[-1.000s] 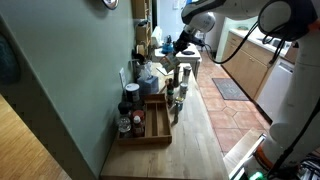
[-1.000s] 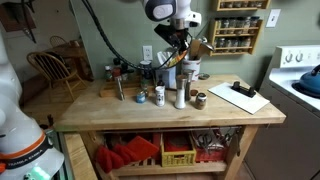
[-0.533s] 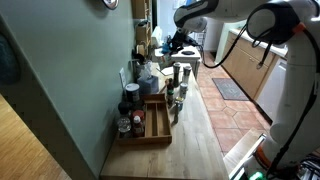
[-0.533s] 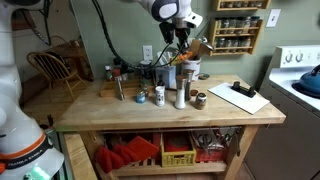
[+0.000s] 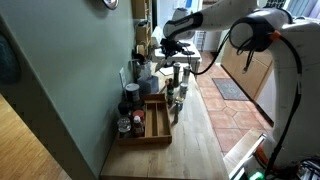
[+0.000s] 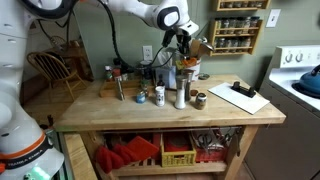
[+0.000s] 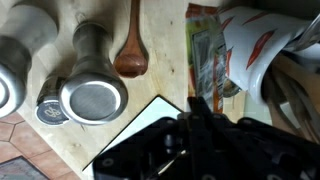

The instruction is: Put the snack packet behind the black pepper shaker

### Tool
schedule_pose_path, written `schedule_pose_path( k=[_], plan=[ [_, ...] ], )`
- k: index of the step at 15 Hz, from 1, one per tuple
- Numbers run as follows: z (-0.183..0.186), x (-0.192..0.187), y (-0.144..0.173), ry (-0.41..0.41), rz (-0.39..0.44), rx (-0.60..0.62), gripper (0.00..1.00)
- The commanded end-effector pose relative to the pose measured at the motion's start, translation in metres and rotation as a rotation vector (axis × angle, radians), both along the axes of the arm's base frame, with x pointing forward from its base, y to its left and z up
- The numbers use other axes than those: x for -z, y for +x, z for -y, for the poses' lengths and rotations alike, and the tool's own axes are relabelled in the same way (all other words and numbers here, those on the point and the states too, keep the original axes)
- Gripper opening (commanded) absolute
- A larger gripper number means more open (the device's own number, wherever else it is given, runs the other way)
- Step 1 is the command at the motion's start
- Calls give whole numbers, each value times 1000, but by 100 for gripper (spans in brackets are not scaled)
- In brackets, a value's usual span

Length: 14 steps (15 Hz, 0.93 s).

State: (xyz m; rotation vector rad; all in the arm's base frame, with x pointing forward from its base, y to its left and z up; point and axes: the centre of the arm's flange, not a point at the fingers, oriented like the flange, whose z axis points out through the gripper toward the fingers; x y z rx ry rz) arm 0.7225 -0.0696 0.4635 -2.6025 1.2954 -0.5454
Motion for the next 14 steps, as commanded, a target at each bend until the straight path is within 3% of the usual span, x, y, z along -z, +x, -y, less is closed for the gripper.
schedule_pose_path(
  k=[1,10,11,12,14],
  plan=[
    [-7,22,29,-65,3,102,0],
    [-17,68,48,-66,-10,170,0],
    [-17,70,48,-71,-4,163,26],
    [-17,70,47,-73,3,153,27],
    [-15,62,43,-72,37,121,40]
  ],
)
